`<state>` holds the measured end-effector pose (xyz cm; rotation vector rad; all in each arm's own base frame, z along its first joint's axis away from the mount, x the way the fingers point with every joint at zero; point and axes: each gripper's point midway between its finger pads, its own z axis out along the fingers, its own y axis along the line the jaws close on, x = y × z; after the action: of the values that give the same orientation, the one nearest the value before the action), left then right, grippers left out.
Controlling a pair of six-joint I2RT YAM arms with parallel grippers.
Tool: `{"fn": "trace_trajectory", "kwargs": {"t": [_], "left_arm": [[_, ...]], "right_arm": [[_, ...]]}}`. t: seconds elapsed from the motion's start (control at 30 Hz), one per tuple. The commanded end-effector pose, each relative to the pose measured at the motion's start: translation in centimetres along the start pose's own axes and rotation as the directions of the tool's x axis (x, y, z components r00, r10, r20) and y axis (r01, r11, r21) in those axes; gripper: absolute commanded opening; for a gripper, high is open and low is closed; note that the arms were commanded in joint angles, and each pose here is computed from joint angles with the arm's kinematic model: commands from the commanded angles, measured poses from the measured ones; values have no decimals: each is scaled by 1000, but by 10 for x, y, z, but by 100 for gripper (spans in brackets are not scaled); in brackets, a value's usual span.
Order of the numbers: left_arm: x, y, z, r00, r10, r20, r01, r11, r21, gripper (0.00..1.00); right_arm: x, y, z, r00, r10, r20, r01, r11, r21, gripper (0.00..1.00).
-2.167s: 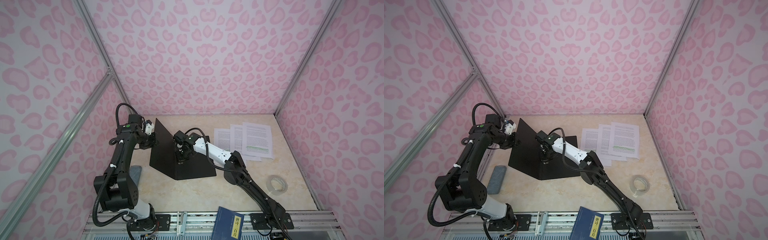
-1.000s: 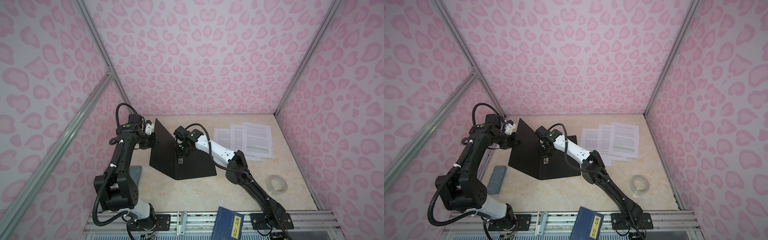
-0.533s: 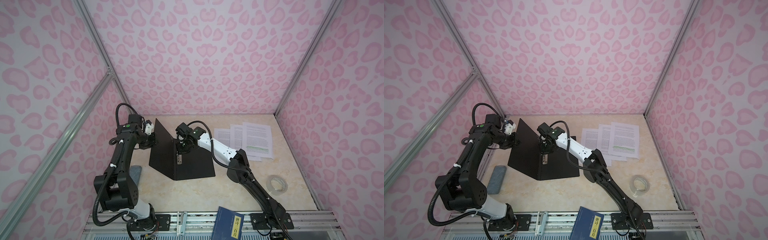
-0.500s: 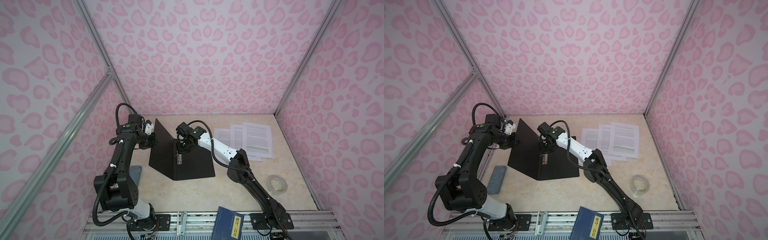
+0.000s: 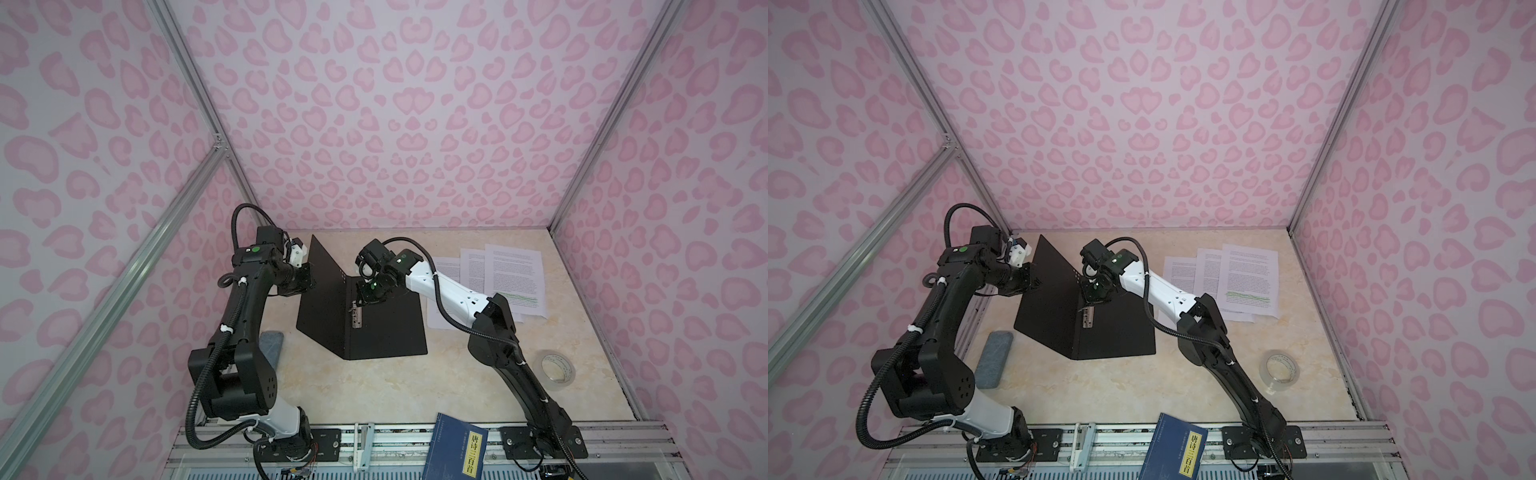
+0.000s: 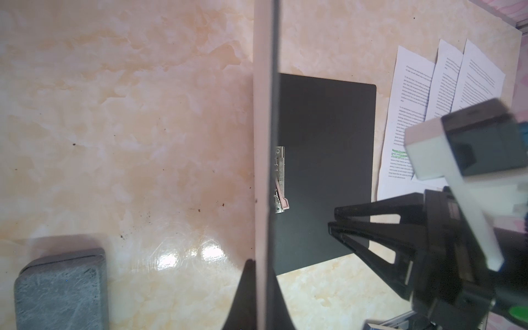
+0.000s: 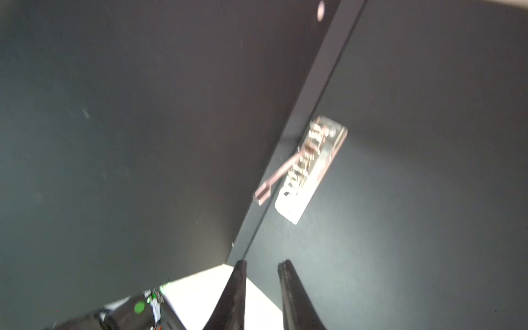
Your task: Put the files into the folder
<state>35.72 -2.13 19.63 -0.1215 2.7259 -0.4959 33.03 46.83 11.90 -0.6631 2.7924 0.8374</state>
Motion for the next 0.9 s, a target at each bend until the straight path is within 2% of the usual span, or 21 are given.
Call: {"fn": "trace_trajectory", "kwargs": {"t": [0.0,0.23,0.5,0.87], "left_arm": [[-1,-1,-1,1000,18,-5,-18,1000,6,3],[2,-2,4,1000,10,-29,-9,1000,26,3],[2,-3,2,1000,8,-30,-8,1000,25,3],[4,-5,2,999,7,-41,-5,999,38,3]], "right_arm": [[10,13,8,999,-39,-27,37,994,-99,25],[13,22,39,997,-37,-68,24,983,-184,25],[3,14,64,996,-27,-83,11,982,-186,25],[-31,1,64,1000,11,-22,-16,969,-247,25]]}}
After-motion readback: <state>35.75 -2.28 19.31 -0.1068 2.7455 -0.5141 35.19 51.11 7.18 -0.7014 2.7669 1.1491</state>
